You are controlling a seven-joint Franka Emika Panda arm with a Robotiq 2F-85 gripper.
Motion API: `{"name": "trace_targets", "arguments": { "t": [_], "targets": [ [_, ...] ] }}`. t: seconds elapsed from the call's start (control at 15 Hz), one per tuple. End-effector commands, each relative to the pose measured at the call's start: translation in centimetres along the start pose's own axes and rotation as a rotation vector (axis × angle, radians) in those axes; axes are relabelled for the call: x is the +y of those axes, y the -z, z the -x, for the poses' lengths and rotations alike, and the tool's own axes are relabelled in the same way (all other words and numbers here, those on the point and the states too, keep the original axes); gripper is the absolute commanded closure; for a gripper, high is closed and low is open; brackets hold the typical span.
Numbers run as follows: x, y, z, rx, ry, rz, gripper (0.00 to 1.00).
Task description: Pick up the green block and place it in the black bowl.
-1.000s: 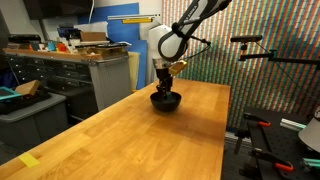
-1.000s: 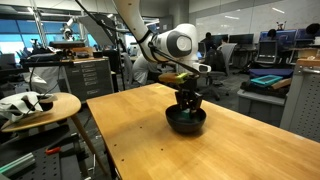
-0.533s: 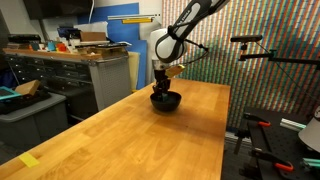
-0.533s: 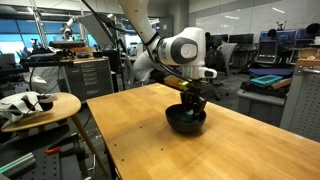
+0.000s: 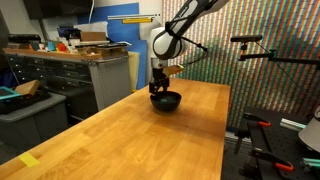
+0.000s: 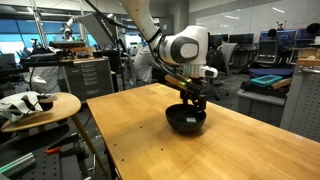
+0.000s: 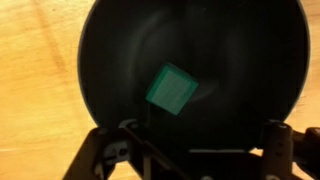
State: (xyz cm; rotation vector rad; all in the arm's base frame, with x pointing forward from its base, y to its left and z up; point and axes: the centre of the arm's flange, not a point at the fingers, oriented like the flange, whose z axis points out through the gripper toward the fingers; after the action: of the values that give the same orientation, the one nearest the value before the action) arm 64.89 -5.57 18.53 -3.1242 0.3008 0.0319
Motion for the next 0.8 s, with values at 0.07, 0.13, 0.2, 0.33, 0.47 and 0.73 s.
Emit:
{"name": "trace_targets", "arguments": {
  "t": [0.07, 0.13, 0.2, 0.33, 0.47, 0.73],
  "targets": [
    [-1.8, 3.5, 1.3, -0.026, 0.014, -0.073, 0.0],
    [-2.7, 4.4, 1.9, -0.037, 0.015, -0.075, 0.0],
    [-3.4, 5.3, 2.2, -0.051, 0.019, -0.081, 0.0],
    [-4.5, 7.5, 3.1, -0.067, 0.022, -0.08, 0.01],
    [-5.2, 9.9, 3.8, -0.082, 0.024, -0.079, 0.0],
    [-6.4, 14.6, 5.7, -0.142, 0.032, -0.085, 0.0]
  ]
}}
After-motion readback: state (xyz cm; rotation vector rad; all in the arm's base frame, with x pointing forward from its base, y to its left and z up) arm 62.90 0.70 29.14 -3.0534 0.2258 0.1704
